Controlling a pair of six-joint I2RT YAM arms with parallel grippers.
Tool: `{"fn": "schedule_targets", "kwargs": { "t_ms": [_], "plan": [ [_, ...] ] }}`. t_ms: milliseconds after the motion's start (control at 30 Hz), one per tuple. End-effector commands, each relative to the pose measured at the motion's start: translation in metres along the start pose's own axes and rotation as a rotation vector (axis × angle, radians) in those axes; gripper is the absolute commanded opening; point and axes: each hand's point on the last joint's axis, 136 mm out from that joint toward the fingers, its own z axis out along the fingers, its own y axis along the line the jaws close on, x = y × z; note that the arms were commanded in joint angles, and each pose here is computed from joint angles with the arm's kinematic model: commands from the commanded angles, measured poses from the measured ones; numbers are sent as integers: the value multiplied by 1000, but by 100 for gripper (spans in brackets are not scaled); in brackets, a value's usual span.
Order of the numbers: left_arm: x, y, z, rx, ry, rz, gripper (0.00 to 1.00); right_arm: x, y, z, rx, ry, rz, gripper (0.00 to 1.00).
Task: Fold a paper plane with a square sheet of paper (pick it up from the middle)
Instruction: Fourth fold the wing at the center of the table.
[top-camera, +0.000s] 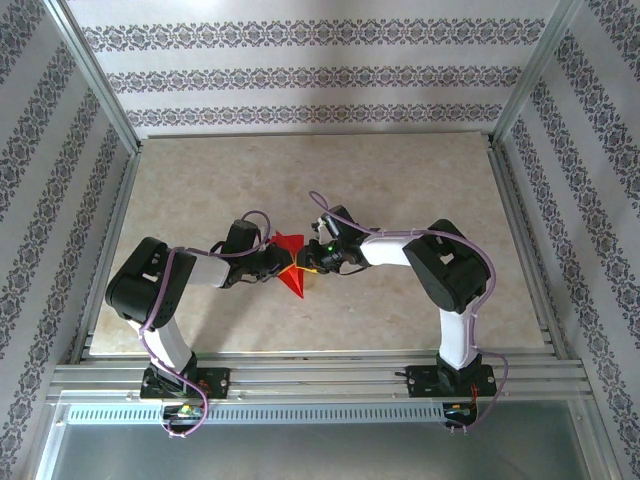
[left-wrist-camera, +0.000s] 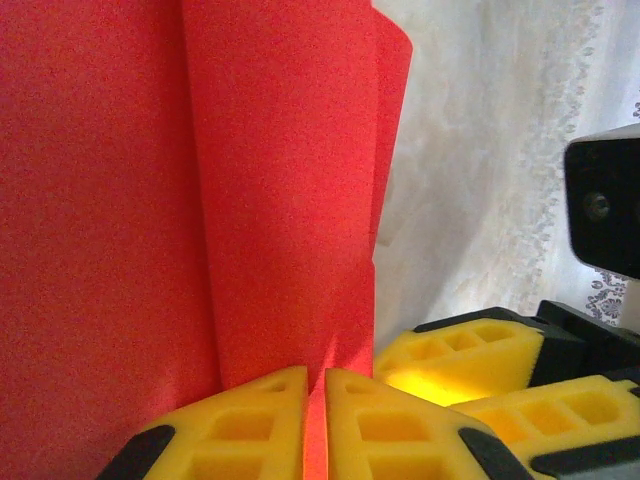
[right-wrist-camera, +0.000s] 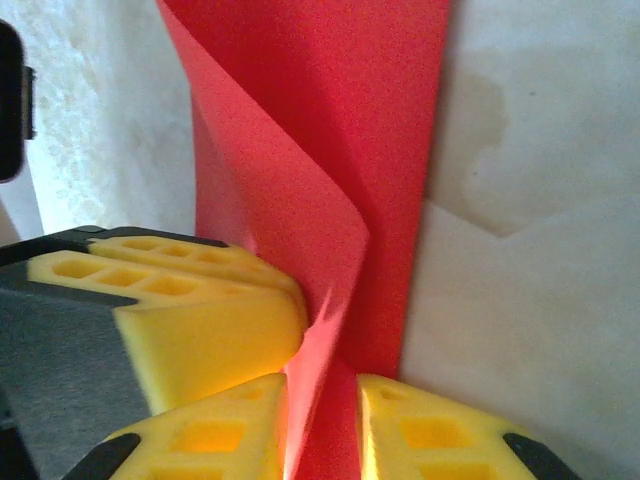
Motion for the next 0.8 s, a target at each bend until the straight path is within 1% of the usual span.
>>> {"fn": "schedule_targets", "kwargs": {
  "t_ms": [0,200,400,500,567,667,767],
  "plan": [
    [6,13,1,-37,22,-12,13,-6,3,2,-20,2,16,25],
    [5,9,0,-27,20,-9,13,-3,0,6,-32,23,24,17],
    [1,-5,-6,-2,10,6,14,-5,-7,4,-25,17,36,11],
    [-5,-22,-15,30,-12,29,18,-4,-9,4,-21,18,40,10],
    [-7,-29,-22,27,-31,43,21,-4,-11,4,-18,17,40,10],
    [-6,-25,-29,-4,-48,48,23,-4,-12,3,-15,14,39,10],
    [-2,-10,-28,-59,-45,33,22,-5,-10,2,-26,10,34,10]
  ]
}}
